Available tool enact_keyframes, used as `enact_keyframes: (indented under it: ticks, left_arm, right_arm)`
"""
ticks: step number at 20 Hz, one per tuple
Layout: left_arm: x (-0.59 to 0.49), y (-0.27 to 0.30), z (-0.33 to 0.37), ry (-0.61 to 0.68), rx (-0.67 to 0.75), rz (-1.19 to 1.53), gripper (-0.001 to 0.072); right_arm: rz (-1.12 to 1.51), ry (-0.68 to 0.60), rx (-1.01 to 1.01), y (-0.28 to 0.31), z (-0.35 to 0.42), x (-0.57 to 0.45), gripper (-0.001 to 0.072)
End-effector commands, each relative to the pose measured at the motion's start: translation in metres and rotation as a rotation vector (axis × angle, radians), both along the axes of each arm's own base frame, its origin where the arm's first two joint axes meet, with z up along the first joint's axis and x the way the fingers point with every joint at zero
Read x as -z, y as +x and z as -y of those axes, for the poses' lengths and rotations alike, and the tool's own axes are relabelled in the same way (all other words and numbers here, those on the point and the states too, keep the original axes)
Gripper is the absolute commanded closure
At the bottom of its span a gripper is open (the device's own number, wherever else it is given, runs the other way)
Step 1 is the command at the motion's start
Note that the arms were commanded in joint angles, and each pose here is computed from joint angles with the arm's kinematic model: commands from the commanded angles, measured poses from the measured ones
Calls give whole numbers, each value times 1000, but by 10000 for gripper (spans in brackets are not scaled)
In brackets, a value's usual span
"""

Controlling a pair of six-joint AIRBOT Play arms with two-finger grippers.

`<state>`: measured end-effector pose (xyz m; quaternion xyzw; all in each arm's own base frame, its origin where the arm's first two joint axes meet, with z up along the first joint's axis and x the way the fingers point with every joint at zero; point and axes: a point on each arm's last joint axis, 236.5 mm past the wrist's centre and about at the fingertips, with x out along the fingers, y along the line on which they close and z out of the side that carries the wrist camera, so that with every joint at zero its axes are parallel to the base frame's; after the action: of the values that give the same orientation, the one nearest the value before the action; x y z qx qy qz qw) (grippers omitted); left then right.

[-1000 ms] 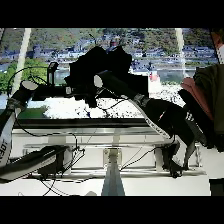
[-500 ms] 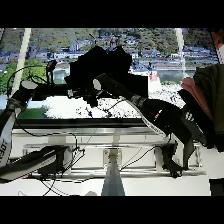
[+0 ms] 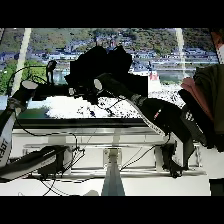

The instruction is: Fold the clothes and pants, and hang the long-sleeved shirts on hangers.

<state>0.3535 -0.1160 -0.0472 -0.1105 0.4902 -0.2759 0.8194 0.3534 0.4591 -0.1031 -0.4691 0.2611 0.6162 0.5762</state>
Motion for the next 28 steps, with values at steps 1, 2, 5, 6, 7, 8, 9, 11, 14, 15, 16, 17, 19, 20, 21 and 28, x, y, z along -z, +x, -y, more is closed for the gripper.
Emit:
enact_keyframes:
  ticks: [1, 2, 5, 6, 7, 8, 9, 11, 14, 15, 16, 17, 19, 20, 21, 28]
  left_arm:
    - [7, 0, -5, 30, 7, -3, 696]
    - [7, 0, -5, 30, 7, -3, 696]
    - [7, 4, -7, 38, -6, 9, 696]
    - [7, 4, -8, 39, -8, 11, 696]
    - [7, 4, -8, 40, -9, 11, 696]
    - [7, 4, -8, 39, -9, 11, 696]
    - [7, 4, -8, 40, -9, 11, 696]
    - [7, 4, -8, 40, -9, 11, 696]
    - [7, 7, -10, 45, -17, 18, 696]
    - [7, 10, -12, 51, -27, 28, 696]
    - [6, 13, -14, 59, -40, 40, 696]
    - [6, 17, -17, 67, -53, 53, 696]
    - [5, 22, -21, 78, -71, 70, 696]
    - [5, 24, -22, 81, -76, 75, 696]
    - [5, 25, -23, 83, -79, 77, 696]
    - [-1, 49, -77, -1, -433, 11, 698]
  right_arm:
    - [-5, -4, 16, 6, 4, 9, 332]
    - [-7, -10, 17, 7, 6, 12, 340]
    - [-9, -17, 26, 11, 10, 16, 408]
    - [-8, -20, 25, 11, 11, 17, 489]
    - [-7, -21, 25, 12, 11, 17, 587]
    - [-6, -21, 25, 12, 11, 17, 676]
    - [-5, -21, 24, 12, 11, 17, 694]
    - [-5, -21, 24, 12, 11, 16, 694]
    - [13, 5, 36, 15, 8, -4, 695]
    - [21, 25, 53, 18, 7, -15, 695]
    - [40, 46, 61, 23, 7, -28, 695]
    - [56, 63, 75, 29, 10, -42, 695]
    - [69, 109, 153, 47, 20, -71, 695]
    - [76, 137, 200, 57, 26, -88, 695]
    - [86, 173, 260, 70, 34, -108, 695]
    - [94, 615, 959, 195, 171, -265, 696]
